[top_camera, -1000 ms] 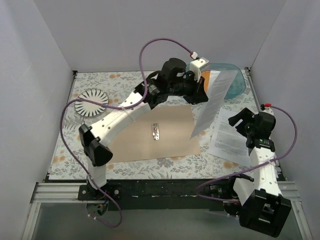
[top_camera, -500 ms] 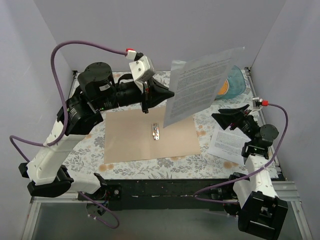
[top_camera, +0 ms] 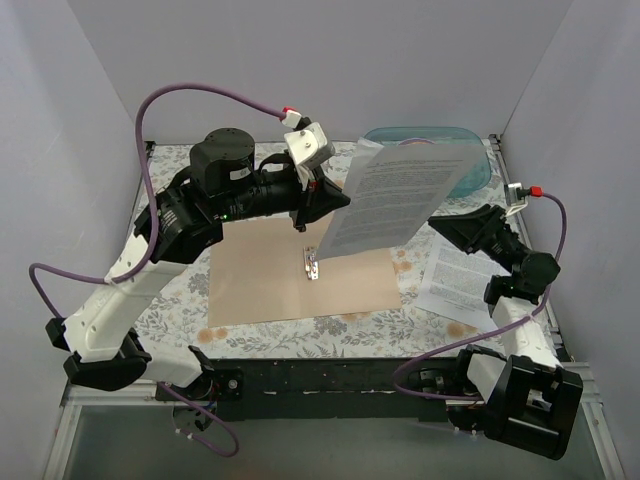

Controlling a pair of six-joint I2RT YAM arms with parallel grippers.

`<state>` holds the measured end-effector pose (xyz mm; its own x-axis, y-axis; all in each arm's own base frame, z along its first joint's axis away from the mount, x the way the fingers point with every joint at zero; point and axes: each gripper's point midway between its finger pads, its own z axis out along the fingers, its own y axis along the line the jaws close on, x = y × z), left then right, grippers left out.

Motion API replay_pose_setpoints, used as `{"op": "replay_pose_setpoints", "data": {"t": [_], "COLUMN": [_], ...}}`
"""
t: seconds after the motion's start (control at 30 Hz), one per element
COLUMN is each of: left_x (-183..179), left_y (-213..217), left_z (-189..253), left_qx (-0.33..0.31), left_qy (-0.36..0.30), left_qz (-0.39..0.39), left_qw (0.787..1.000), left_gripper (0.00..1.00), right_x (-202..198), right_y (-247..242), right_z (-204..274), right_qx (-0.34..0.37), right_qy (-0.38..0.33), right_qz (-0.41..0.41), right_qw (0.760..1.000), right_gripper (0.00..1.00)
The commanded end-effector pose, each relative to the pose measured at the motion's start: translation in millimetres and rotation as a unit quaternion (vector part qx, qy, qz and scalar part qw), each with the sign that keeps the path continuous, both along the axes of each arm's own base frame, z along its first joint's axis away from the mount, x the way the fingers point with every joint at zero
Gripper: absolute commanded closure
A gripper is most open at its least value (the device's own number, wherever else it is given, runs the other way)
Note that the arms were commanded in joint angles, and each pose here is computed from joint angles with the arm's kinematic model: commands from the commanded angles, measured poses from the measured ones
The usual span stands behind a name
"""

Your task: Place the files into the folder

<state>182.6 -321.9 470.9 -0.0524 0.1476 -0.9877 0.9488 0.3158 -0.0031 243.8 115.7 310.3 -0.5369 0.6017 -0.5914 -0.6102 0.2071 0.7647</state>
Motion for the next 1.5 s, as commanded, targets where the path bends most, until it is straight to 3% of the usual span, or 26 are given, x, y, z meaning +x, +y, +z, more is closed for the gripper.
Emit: {"op": "replay_pose_setpoints", "data": {"t": [0.0,0.37,0.7,0.87,0.97,1.0,1.07,1.1,1.13,1.17,1.27,1.3,1.33,1.37,1.4,1.43,1.47], "left_x": [-4,-11,-4,6,15,20,33,39,45,56,86,96,100,102,112,119,129], "left_y": [11,14,-4,-12,-15,-14,-13,-11,-10,-6,11,20,25,30,42,51,63], "left_z": [8,-4,-20,-25,-27,-27,-25,-22,-21,-15,-3,-1,0,-2,-5,-13,-28], "left_qx": [-0.006,0.009,0.021,0.023,0.021,0.021,0.018,0.015,0.014,0.006,-0.007,-0.004,0.000,0.007,0.020,0.031,0.045], "left_qy": [-0.009,0.013,0.046,0.060,0.066,0.066,0.059,0.054,0.049,0.039,0.012,-0.002,-0.008,-0.013,-0.023,-0.021,-0.008], "left_qz": [0.010,0.003,-0.012,-0.007,0.006,0.015,0.040,0.054,0.070,0.099,0.186,0.217,0.228,0.238,0.261,0.273,0.288], "left_qw": [1.000,1.000,0.999,0.998,0.998,0.998,0.997,0.997,0.996,0.994,0.982,0.976,0.974,0.971,0.965,0.961,0.957], "left_gripper": [1.00,1.00,1.00,1.00,1.00,1.00,1.00,1.00,1.00,1.00,1.00,0.87,0.67,0.31,0.26,0.21,0.07], "right_x": [-67,-71,-76,-78,-81,-80,-78,-76,-74,-71,-62,-51,-43,-35,-24,-16,-13], "right_y": [19,26,33,35,36,36,35,35,35,34,31,29,27,26,24,26,29], "right_z": [59,78,112,113,107,105,98,97,95,92,90,87,85,83,80,75,74], "right_qx": [-0.084,-0.130,-0.141,-0.137,-0.131,-0.130,-0.128,-0.131,-0.131,-0.128,-0.135,-0.127,-0.138,-0.138,-0.133,-0.148,-0.153], "right_qy": [-0.305,-0.364,-0.420,-0.422,-0.415,-0.413,-0.396,-0.398,-0.389,-0.370,-0.363,-0.325,-0.330,-0.312,-0.273,-0.279,-0.275], "right_qz": [0.019,0.039,0.054,0.057,0.059,0.057,0.055,0.049,0.047,0.046,0.028,0.022,0.009,0.001,-0.006,-0.012,-0.012], "right_qw": [0.948,0.922,0.895,0.894,0.898,0.900,0.908,0.907,0.911,0.919,0.922,0.937,0.934,0.940,0.953,0.949,0.949], "right_gripper": [0.13,0.15,0.23,0.28,0.42,0.54,0.67,0.86,0.93,0.99,0.99,0.99,0.99,0.99,0.99,0.99,0.99]}}
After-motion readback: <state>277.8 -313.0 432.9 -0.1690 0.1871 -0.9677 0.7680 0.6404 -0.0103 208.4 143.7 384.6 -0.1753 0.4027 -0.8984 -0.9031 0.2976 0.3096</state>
